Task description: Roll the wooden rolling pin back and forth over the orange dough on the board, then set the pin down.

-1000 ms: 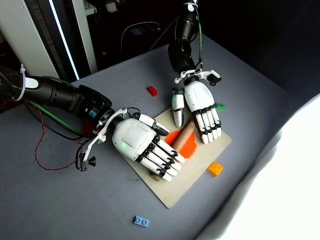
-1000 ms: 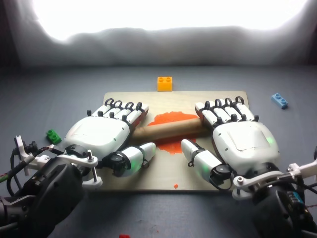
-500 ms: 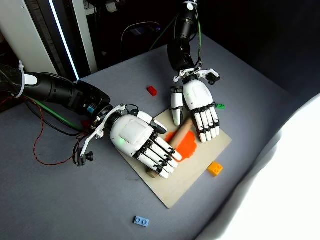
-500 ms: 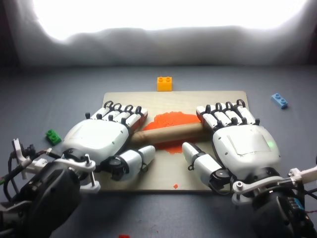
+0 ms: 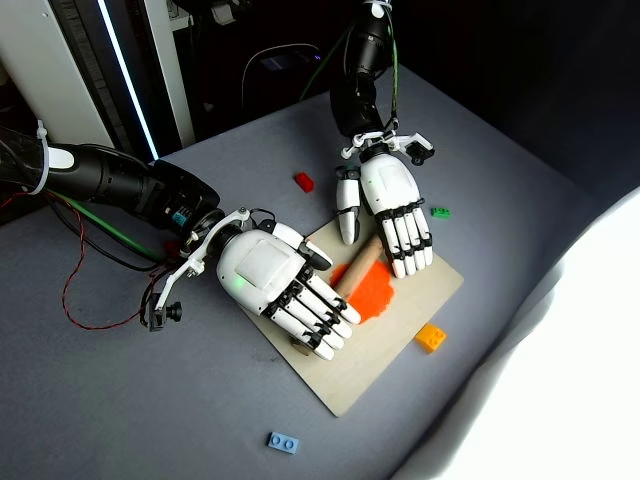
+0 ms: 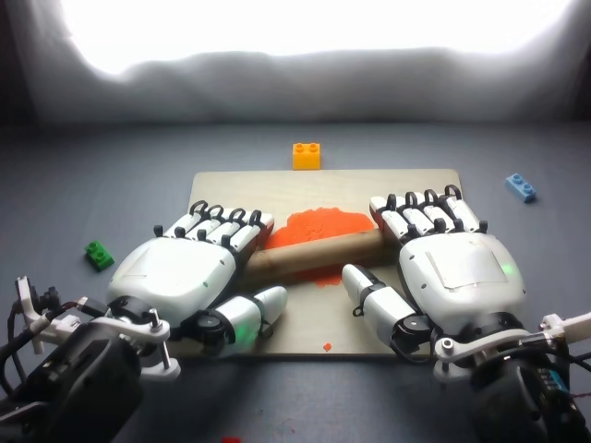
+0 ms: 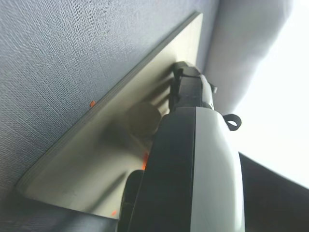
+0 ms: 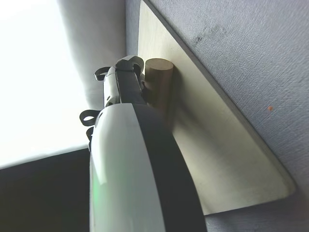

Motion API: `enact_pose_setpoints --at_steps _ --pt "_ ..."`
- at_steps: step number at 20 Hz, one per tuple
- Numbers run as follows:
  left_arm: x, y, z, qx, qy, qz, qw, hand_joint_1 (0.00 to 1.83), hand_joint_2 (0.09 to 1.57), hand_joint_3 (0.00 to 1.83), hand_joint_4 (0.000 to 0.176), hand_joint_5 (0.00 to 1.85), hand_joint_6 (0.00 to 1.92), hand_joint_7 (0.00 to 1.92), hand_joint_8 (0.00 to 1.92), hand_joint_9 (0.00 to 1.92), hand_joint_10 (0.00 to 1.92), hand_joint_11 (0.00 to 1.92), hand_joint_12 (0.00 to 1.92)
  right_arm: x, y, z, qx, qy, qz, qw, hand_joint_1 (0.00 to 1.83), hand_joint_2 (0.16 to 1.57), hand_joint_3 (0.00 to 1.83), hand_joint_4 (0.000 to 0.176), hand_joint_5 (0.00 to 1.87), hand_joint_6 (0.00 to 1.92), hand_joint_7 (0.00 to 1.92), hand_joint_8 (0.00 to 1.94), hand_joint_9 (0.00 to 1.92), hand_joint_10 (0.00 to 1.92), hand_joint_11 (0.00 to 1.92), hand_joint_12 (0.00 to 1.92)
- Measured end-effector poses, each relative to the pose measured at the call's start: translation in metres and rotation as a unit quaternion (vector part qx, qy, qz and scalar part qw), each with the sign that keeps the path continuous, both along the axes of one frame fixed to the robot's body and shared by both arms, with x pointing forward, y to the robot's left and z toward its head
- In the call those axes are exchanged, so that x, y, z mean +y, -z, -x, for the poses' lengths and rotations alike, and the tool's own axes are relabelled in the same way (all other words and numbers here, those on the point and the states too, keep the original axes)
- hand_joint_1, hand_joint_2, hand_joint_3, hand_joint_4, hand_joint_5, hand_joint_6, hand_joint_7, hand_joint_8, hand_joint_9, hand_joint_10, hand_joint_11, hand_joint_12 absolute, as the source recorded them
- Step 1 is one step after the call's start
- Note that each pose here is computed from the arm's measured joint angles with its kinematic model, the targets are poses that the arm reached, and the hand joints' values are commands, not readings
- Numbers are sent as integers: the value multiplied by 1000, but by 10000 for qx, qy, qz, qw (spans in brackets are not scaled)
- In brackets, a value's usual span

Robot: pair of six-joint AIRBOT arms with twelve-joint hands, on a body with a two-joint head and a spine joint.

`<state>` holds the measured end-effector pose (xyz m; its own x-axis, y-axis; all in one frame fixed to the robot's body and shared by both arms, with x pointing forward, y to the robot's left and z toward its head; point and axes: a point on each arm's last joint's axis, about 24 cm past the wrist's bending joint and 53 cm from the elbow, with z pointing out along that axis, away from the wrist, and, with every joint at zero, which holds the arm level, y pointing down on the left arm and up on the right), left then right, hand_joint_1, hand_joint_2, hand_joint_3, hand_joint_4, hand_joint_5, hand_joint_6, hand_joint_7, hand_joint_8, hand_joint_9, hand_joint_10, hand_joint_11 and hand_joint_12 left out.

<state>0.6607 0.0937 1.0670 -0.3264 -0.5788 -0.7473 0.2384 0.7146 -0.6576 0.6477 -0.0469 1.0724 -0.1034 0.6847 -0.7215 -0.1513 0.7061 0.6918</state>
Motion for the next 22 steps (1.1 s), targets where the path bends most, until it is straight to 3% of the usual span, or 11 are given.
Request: enact_pose_setpoints --at_steps 3,10,21,22 --pt "0 0 2 -15 32 -4 10000 0 1486 1 0 70 3 193 0 160 1 0 357 -1 0 0 -2 11 -2 10000 0 1357 0 0 273 6 301 3 237 5 0 579" --pt "2 0 4 2 58 44 10000 0 1481 0 0 101 7 209 3 174 5 0 390 4 -1 6 51 -48 -6 10000 0 1353 0 0 231 0 253 3 195 2 0 418" --pt "2 -1 12 68 153 43 9999 0 1489 1 0 136 10 207 3 164 1 0 401 5 -1 16 118 -83 52 9999 0 1335 0 0 275 12 292 3 228 7 0 508" --pt "2 -1 12 67 155 46 9998 0 1491 2 0 124 3 195 1 148 1 0 373 3 -1 17 92 -70 79 9999 0 1335 0 0 259 4 270 2 207 6 0 443"
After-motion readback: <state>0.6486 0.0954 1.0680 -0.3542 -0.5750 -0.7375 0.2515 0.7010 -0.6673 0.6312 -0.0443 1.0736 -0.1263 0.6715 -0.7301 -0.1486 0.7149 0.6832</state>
